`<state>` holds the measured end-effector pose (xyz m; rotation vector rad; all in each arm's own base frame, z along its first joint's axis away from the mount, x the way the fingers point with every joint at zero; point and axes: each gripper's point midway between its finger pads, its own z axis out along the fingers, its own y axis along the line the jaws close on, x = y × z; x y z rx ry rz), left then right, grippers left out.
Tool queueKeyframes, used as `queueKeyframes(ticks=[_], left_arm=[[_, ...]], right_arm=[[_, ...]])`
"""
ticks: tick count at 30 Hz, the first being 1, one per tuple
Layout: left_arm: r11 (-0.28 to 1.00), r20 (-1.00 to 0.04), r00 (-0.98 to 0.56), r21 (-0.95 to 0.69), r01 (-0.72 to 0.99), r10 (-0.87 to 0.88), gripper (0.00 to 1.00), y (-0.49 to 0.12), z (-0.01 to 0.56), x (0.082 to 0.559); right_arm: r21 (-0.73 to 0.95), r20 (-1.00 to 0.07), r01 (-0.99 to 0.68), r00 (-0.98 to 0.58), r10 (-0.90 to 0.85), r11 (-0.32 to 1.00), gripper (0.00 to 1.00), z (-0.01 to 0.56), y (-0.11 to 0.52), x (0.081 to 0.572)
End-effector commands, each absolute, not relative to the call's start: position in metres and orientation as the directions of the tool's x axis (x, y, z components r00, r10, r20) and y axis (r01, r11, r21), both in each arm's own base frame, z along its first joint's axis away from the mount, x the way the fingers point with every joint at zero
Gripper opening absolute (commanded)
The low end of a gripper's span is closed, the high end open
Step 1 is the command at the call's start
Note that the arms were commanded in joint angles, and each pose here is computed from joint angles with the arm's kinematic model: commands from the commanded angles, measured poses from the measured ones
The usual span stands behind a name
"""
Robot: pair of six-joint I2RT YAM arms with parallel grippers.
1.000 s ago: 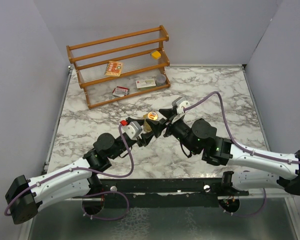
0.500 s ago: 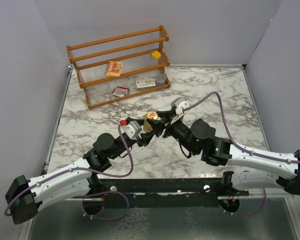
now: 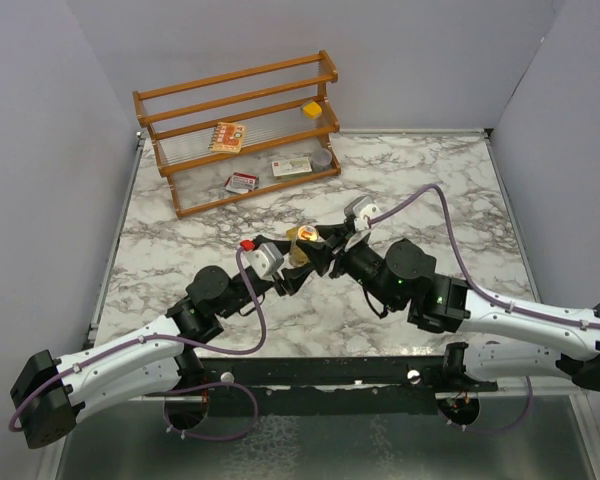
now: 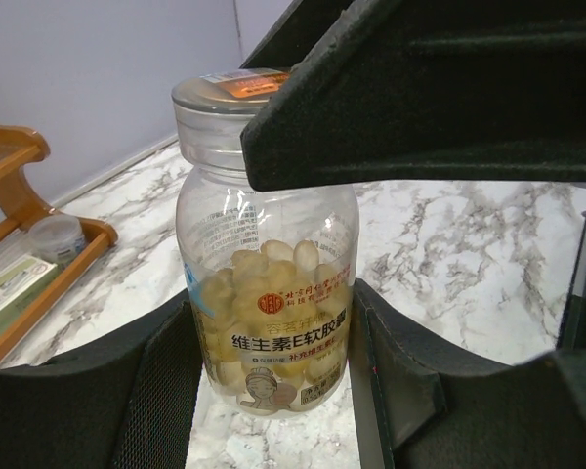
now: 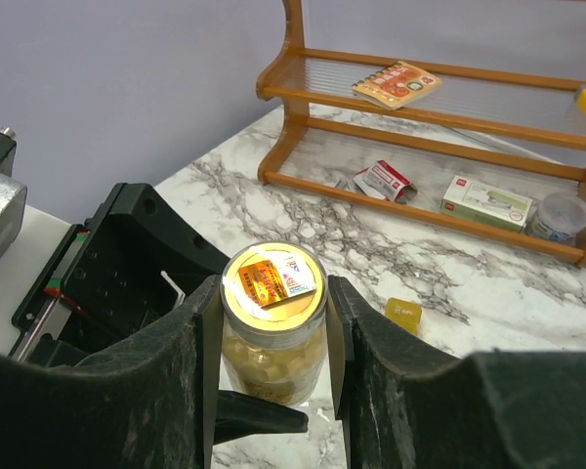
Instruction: Sort the pills into containers
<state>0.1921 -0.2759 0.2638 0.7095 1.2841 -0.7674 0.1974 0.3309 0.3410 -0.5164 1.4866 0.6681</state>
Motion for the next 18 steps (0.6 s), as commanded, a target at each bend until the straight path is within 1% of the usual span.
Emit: queueKeyframes(ticks=[1,5,12,14,18], left_arm=[[0.429,-0.975,0.136,0.049,0.902,-0.175,0.00,-0.292,0.291,0.167],[0.306,-0.976,0.109,0.047,0.951,-0.189,0.00,-0.301,0.295,0.145],[0.023,-0.971,0.084,0.081,0.996,-0.223,0.00,-0.309,0.310,0.093],[-0.020,-0.970,0.076,0.083,0.996,-0.230,0.00,-0.309,0.316,0.085],[-0.065,-0.969,0.069,0.086,0.994,-0.237,0.00,-0.310,0.322,0.078]], right_arm=[[0.071,-0.997,-0.705,-0.036,0.064,0.706,0.01,0.340,0.319,0.189],[0.080,-0.996,-0.748,-0.032,0.085,0.658,0.01,0.343,0.309,0.175],[0.097,-0.990,-0.821,-0.020,0.141,0.563,0.01,0.358,0.293,0.149],[0.096,-0.989,-0.835,-0.020,0.144,0.542,0.01,0.359,0.290,0.143],[0.085,-0.989,-0.860,-0.013,0.145,0.504,0.01,0.359,0.289,0.135]])
